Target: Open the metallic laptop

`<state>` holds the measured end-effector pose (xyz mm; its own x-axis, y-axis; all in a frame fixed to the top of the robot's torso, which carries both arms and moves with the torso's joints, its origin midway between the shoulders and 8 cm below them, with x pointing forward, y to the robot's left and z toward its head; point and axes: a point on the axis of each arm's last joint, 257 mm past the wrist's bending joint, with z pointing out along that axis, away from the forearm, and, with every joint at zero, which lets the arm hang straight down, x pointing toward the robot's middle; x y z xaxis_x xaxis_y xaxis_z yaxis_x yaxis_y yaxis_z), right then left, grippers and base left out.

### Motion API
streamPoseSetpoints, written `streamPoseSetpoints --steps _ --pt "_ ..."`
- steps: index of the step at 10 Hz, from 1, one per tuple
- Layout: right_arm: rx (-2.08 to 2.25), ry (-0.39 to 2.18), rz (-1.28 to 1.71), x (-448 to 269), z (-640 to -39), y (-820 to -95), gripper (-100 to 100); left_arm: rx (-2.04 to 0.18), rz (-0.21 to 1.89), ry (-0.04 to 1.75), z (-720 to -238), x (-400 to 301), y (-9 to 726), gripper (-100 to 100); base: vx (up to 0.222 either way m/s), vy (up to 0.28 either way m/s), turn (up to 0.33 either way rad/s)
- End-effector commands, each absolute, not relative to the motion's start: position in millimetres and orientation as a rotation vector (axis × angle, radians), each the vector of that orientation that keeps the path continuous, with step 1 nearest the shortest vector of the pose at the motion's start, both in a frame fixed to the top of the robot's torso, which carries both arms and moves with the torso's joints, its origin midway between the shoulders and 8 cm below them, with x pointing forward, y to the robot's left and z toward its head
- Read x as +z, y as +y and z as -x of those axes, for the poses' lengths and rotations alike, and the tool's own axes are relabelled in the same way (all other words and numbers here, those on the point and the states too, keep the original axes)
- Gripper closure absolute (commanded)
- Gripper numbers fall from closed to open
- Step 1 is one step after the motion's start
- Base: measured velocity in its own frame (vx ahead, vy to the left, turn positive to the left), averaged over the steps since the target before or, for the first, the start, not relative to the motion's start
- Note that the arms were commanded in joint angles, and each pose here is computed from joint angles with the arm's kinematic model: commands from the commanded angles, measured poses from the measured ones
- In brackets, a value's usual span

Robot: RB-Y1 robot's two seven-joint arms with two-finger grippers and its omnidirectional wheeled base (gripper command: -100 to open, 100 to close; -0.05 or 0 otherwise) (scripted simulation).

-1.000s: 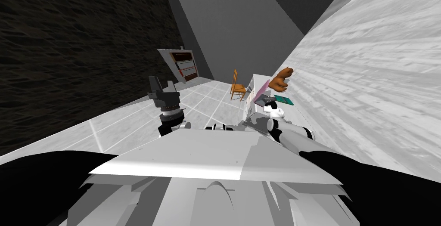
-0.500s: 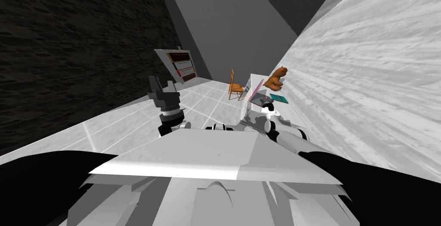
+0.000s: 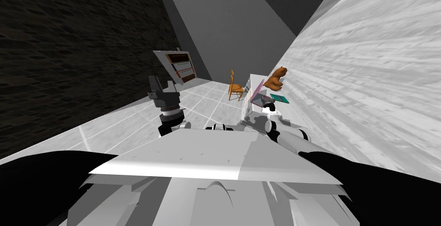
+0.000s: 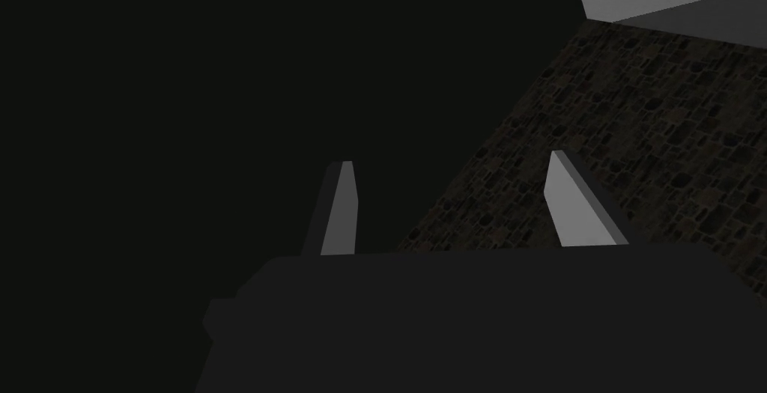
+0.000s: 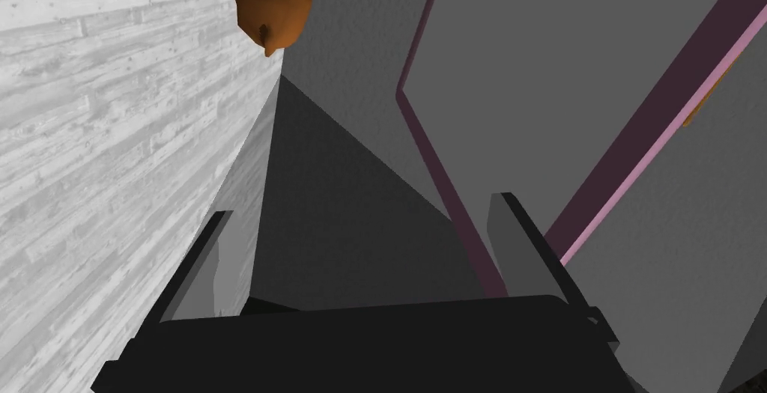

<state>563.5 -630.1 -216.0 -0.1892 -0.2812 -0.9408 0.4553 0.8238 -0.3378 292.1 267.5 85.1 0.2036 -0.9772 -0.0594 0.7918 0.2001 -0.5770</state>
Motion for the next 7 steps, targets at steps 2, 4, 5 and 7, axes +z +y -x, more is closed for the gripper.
streamPoseSetpoints --steps 2,4,5,7 --pt "-0.739 1.653 -0.115 -208 -558 -648 -100 -1.300 0.476 0.467 -292 85 268 0 0.099 0.125 -0.028" --pt "-0.778 1.664 -0.103 -205 -554 -659 -100 -1.300 0.476 0.467 -292 85 268 0 0.111 0.151 -0.028" --pt "-0.794 1.668 -0.098 -203 -552 -663 -100 -1.300 0.476 0.467 -292 85 268 0 0.090 0.123 -0.021" --pt "-0.831 1.678 -0.087 -199 -549 -672 -100 -1.300 0.476 0.467 -292 85 268 0 0.100 0.113 -0.030"
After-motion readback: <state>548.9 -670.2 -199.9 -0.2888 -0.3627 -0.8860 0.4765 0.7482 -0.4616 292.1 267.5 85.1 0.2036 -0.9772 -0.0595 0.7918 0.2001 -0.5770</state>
